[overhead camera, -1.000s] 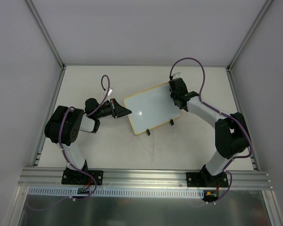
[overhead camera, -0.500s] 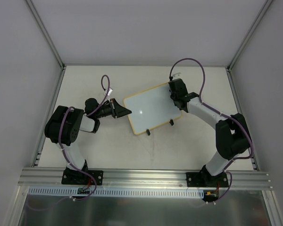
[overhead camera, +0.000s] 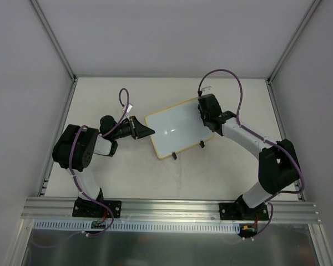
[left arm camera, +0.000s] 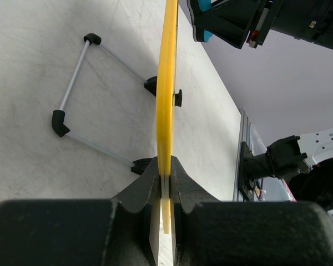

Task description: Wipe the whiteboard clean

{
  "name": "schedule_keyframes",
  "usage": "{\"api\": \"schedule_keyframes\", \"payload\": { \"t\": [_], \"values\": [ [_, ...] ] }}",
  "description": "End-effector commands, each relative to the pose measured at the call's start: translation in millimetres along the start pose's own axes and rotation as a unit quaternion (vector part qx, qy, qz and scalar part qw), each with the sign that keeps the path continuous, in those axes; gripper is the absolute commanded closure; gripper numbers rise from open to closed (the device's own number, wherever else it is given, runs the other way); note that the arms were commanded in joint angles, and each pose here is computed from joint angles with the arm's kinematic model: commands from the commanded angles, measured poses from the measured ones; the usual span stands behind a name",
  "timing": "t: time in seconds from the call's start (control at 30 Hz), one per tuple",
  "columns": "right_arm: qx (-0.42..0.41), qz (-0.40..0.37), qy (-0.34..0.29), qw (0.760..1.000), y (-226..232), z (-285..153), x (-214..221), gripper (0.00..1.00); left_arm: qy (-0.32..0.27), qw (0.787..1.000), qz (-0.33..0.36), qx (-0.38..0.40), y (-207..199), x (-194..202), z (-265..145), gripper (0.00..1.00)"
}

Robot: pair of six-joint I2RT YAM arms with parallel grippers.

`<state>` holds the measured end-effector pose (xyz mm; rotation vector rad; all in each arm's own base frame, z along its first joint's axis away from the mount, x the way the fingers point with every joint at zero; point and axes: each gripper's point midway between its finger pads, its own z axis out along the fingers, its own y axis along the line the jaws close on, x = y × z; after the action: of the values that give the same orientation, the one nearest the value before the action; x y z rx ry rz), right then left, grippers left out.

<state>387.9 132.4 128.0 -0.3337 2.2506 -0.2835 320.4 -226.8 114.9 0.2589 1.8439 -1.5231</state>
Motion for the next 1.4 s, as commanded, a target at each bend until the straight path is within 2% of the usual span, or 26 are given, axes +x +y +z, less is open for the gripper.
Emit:
{"api": "schedule_keyframes", "payload": {
  "t": [0.0, 1.37],
  "values": [
    [0.002, 0.013, -0.012, 1.000, -2.4, -4.2, -9.4, 1.00, -0.042, 0.980, 0.168, 0.096, -51.1, -25.5, -1.9, 1.00],
    [0.004, 0.014, -0.009, 1.000, -1.6, 30.1, -38.7, 1.00, -0.041, 0.980, 0.171, 0.097, -51.4, -25.5, -1.8, 1.00]
  ]
}}
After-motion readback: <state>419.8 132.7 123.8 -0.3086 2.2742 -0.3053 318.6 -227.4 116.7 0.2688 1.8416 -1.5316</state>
